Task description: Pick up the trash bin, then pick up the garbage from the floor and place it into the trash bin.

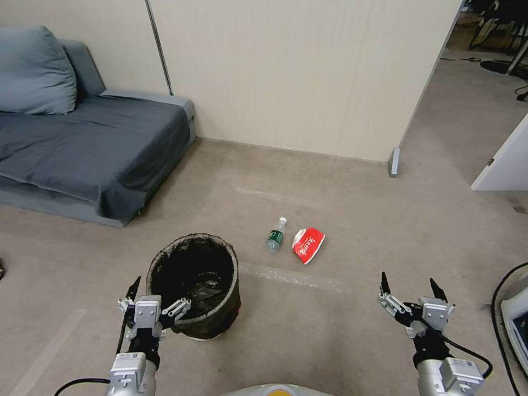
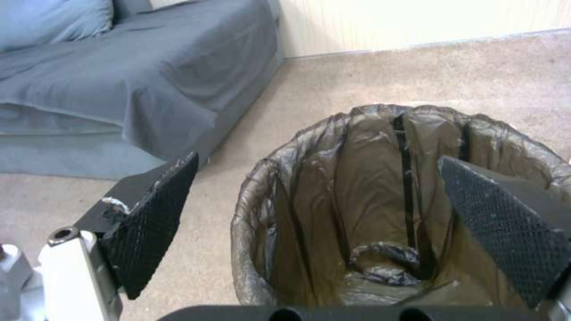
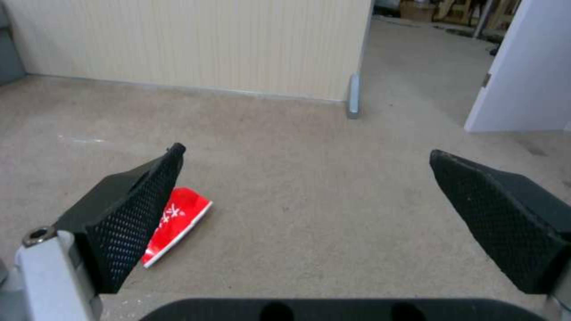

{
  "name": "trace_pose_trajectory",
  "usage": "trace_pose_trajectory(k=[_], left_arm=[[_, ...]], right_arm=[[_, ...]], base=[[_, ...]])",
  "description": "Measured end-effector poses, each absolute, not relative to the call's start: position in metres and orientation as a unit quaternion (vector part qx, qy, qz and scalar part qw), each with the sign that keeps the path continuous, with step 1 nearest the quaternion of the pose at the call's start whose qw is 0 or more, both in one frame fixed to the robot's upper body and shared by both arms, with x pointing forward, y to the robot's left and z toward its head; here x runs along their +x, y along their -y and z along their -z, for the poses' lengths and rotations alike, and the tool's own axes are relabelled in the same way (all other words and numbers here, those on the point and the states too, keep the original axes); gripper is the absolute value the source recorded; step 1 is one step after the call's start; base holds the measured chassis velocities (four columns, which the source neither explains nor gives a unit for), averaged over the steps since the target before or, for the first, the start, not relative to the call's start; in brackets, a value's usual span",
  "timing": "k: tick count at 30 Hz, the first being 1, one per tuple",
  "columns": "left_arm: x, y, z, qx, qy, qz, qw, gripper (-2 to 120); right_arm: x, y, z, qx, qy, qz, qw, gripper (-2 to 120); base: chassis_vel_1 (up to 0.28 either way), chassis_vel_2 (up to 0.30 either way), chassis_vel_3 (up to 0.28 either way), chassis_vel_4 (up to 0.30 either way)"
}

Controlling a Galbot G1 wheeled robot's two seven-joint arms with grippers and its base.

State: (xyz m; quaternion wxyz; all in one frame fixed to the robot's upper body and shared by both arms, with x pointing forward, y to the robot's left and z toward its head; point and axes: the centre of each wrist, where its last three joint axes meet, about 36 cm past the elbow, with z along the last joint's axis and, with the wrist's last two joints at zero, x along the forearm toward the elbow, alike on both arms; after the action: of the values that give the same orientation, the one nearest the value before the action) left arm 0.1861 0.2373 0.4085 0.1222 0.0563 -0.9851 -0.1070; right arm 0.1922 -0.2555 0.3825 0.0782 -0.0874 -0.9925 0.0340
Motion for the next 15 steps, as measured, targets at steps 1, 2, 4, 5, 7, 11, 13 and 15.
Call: trace_pose_trajectory(k=[1, 2, 4, 5, 7, 11, 13, 15], left_arm=[[0.1861, -0.2373, -0.4085, 0.056, 0.985, 0.107, 0.122, 100], [0.1861, -0.2373, -0.4085, 0.056, 0.985, 0.107, 0.122, 100], [0.1861, -0.2373, -0.4085, 0.056, 0.985, 0.107, 0.122, 100], [0.1861, -0.2373, -0.4085, 0.056, 0.985, 0.107, 0.122, 100], [0.1861, -0.2373, -0.4085, 0.056, 0.985, 0.107, 0.122, 100], [0.1861, -0.2373, -0.4085, 0.056, 0.985, 0.107, 0.122, 100], [0.1861, -0.2373, -0.4085, 0.056, 0.985, 0.107, 0.122, 100], [0.1861, -0.2373, -0.4084, 0.056, 0.985, 0.107, 0.122, 100]], right_arm=[[0.1923, 0.2555, -0.3825, -0.087, 0.993, -0.034, 0.078, 100], [0.1922, 0.2555, -0.3825, -0.087, 0.993, -0.034, 0.078, 100], [0.1923, 0.2554, -0.3825, -0.087, 0.993, -0.034, 0.078, 100], [0.1922, 0.2555, -0.3825, -0.087, 0.993, -0.034, 0.078, 100], [0.1922, 0.2555, -0.3825, -0.087, 0.993, -0.034, 0.078, 100], [0.1923, 0.2555, -0.3825, -0.087, 0.993, -0.034, 0.078, 100], [0.1923, 0.2554, -0.3825, -0.087, 0.993, -0.034, 0.078, 100], [0.1923, 0.2555, -0.3825, -0.087, 0.993, -0.034, 0.078, 100]], base=[[0.0, 0.0, 0.0, 0.0], [0.0, 0.0, 0.0, 0.0], [0.0, 0.0, 0.0, 0.0], [0.0, 0.0, 0.0, 0.0], [0.0, 0.0, 0.0, 0.0], [0.0, 0.0, 0.0, 0.0], [0.0, 0.0, 0.0, 0.0], [0.0, 0.0, 0.0, 0.0]])
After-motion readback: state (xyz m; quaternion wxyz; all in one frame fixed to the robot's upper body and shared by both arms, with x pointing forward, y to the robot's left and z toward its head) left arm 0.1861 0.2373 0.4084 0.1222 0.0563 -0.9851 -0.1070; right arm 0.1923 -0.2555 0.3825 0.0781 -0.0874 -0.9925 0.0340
